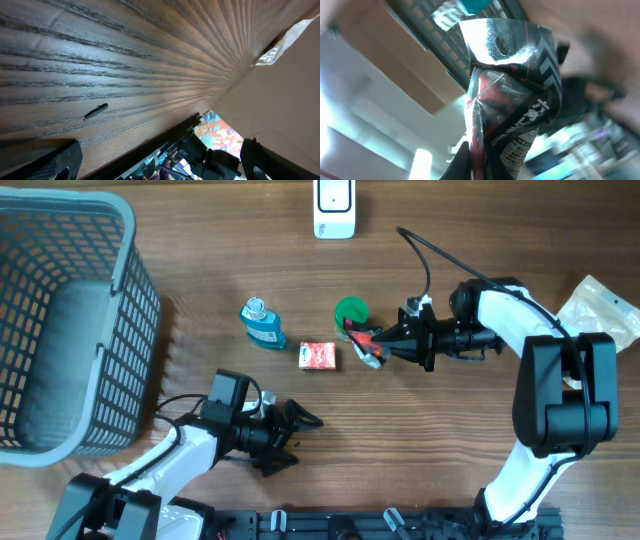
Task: Scan the item barcode
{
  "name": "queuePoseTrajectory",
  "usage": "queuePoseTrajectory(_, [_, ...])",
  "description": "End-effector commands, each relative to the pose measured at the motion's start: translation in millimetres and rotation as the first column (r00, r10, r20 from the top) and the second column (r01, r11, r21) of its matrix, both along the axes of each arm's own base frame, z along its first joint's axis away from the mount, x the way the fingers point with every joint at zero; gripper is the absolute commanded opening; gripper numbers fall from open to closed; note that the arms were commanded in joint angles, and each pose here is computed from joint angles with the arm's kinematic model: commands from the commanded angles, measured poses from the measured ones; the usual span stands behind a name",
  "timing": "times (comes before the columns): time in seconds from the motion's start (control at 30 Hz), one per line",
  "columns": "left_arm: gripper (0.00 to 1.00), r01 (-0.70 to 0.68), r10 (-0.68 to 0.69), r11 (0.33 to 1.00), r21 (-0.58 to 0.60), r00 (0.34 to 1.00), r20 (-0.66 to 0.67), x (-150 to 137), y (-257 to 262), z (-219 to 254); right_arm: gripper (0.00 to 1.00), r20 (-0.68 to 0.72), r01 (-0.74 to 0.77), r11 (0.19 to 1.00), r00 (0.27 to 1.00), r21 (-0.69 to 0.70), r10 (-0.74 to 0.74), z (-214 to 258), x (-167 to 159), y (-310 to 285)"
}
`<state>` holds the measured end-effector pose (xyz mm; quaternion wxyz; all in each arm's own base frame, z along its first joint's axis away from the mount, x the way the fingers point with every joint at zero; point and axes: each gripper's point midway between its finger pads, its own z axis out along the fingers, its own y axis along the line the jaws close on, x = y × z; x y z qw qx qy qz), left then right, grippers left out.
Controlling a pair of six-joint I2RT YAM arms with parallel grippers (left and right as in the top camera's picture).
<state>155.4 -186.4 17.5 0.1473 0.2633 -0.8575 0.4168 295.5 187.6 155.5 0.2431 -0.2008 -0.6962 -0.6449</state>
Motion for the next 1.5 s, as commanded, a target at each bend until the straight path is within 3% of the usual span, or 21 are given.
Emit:
queuePoseTrajectory(0.0, [1.00,-0.051,0.035,0.951,0.304,0.998,0.056,0.1,41.2,-52.0,0.05,-0.410,0.022,1.000,0.912,-0.014,-0.026,12.3,0.2,1.0])
queuePoseTrajectory(0.07, [1.00,-0.050,0.035,0.952,0.301,0.998,0.055,-0.1,40.8,-51.8,0.05,-0.491,0.040,0.999,0.871,0.008,-0.031,19.5,-0.1,1.1])
queuePoseTrajectory(0.27, [1.00,-0.063,0.053,0.951,0.301,0.998,0.042,0.0,40.8,-51.8,0.05,-0.780,0.067,0.998,0.625,0.010,-0.034,31.1,-1.3,0.4])
queuePoseTrajectory(0.4, [1.00,-0.063,0.053,0.951,0.301,0.998,0.042,-0.1,40.8,-51.7,0.05,-0.924,0.068,0.998,0.379,-0.014,-0.039,31.5,1.1,-3.5])
queuePoseTrajectory(0.47, [1.00,-0.062,0.053,0.951,0.303,0.998,0.039,-0.8,41.1,-52.0,0.05,-0.951,0.098,0.995,0.305,-0.023,-0.052,34.1,4.5,-12.8])
queuePoseTrajectory(0.7, [1.00,-0.060,0.052,0.950,0.306,0.998,0.032,-2.3,41.6,-52.4,0.05,-0.958,0.242,0.970,0.270,-0.032,-0.099,32.7,27.0,-61.1])
queuePoseTrajectory(0.77, [1.00,-0.058,0.052,0.949,0.309,0.998,0.026,-3.7,42.1,-52.8,0.05,-0.986,0.238,0.968,0.129,-0.075,-0.109,26.3,26.4,-72.7])
queuePoseTrajectory(0.83, [1.00,-0.057,0.053,0.949,0.310,0.998,0.021,-4.6,42.4,-53.0,0.05,-0.993,0.270,0.961,0.076,-0.064,-0.087,27.9,32.3,-80.7])
queuePoseTrajectory(0.9, [1.00,-0.055,0.052,0.949,0.311,0.998,0.018,-5.4,42.6,-53.1,0.05,-0.998,0.267,0.961,-0.035,-0.067,-0.060,25.8,35.7,-82.8])
queuePoseTrajectory(0.97, [1.00,-0.054,0.053,0.948,0.312,0.999,0.014,-6.2,42.8,-53.3,0.05,-0.994,0.260,0.963,-0.102,-0.070,-0.045,21.4,41.0,-83.9])
queuePoseTrajectory(1.13, [1.00,-0.047,0.053,0.946,0.321,0.999,-0.007,-10.9,44.4,-54.4,0.05,-0.981,0.236,0.966,-0.187,-0.101,-0.057,8.9,50.5,-85.6])
queuePoseTrajectory(1.3, [1.00,-0.048,0.053,0.945,0.325,0.999,-0.009,-11.2,45.1,-54.8,0.05,-0.933,0.164,0.947,-0.280,-0.278,-0.225,-29.7,43.7,-90.9])
queuePoseTrajectory(1.47, [1.00,-0.051,0.056,0.941,0.336,0.998,-0.004,-10.5,46.8,-56.0,0.05,-0.909,0.133,0.945,-0.341,-0.299,-0.239,-36.9,37.0,-90.7])
